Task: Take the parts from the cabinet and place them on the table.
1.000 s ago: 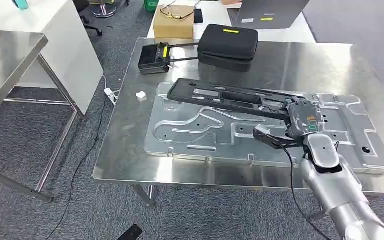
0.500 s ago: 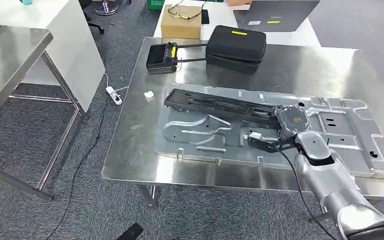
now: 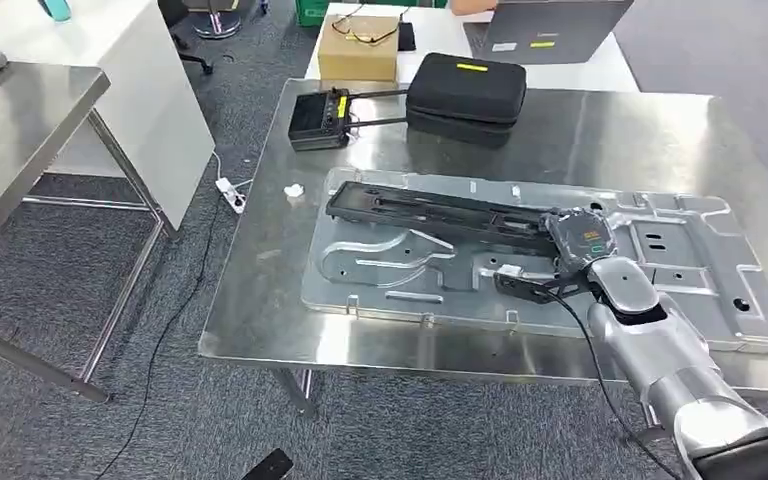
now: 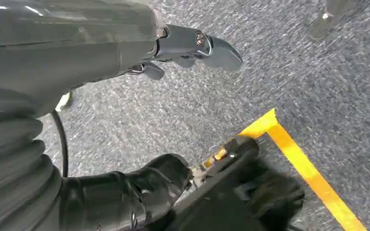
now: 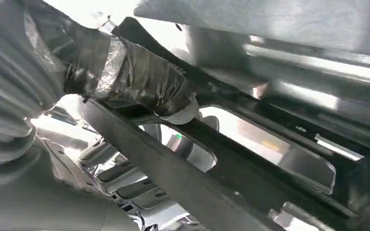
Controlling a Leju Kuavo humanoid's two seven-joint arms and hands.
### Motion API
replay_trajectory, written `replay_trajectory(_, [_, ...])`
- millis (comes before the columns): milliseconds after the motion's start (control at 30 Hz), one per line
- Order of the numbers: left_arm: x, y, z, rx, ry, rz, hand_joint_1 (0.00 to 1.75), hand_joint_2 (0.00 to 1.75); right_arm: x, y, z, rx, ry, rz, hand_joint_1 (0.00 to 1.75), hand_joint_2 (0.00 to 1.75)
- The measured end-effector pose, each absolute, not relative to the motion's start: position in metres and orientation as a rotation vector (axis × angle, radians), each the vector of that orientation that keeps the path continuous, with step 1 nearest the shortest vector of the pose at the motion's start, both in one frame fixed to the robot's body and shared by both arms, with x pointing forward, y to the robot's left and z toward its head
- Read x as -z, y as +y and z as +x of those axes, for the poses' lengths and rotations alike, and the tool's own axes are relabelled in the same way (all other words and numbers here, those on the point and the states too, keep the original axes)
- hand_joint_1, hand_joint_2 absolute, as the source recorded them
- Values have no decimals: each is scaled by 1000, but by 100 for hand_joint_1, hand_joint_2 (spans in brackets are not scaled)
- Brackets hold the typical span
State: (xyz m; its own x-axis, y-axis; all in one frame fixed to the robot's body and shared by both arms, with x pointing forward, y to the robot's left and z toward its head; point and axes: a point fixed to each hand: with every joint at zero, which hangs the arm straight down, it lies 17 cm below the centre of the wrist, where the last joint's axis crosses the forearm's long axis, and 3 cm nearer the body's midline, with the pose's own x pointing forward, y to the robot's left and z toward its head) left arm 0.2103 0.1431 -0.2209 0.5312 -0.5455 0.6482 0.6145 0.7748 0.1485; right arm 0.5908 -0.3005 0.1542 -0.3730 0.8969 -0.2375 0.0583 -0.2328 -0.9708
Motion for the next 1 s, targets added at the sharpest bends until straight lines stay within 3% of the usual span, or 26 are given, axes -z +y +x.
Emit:
replay_trajectory(133, [219, 140, 209, 688, -744, -127, 0, 175, -148, -307, 589, -1676, -1360, -1185, 0, 175])
replay_trajectory(167, [219, 140, 210, 680, -746, -127, 0, 0, -146, -309, 588, -1675, -1357, -1184, 0, 175])
replay_trajectory(1000, [222, 147, 211, 678, -730, -92, 0, 0, -154, -322, 588, -1624, -1368, -1240, 0, 175])
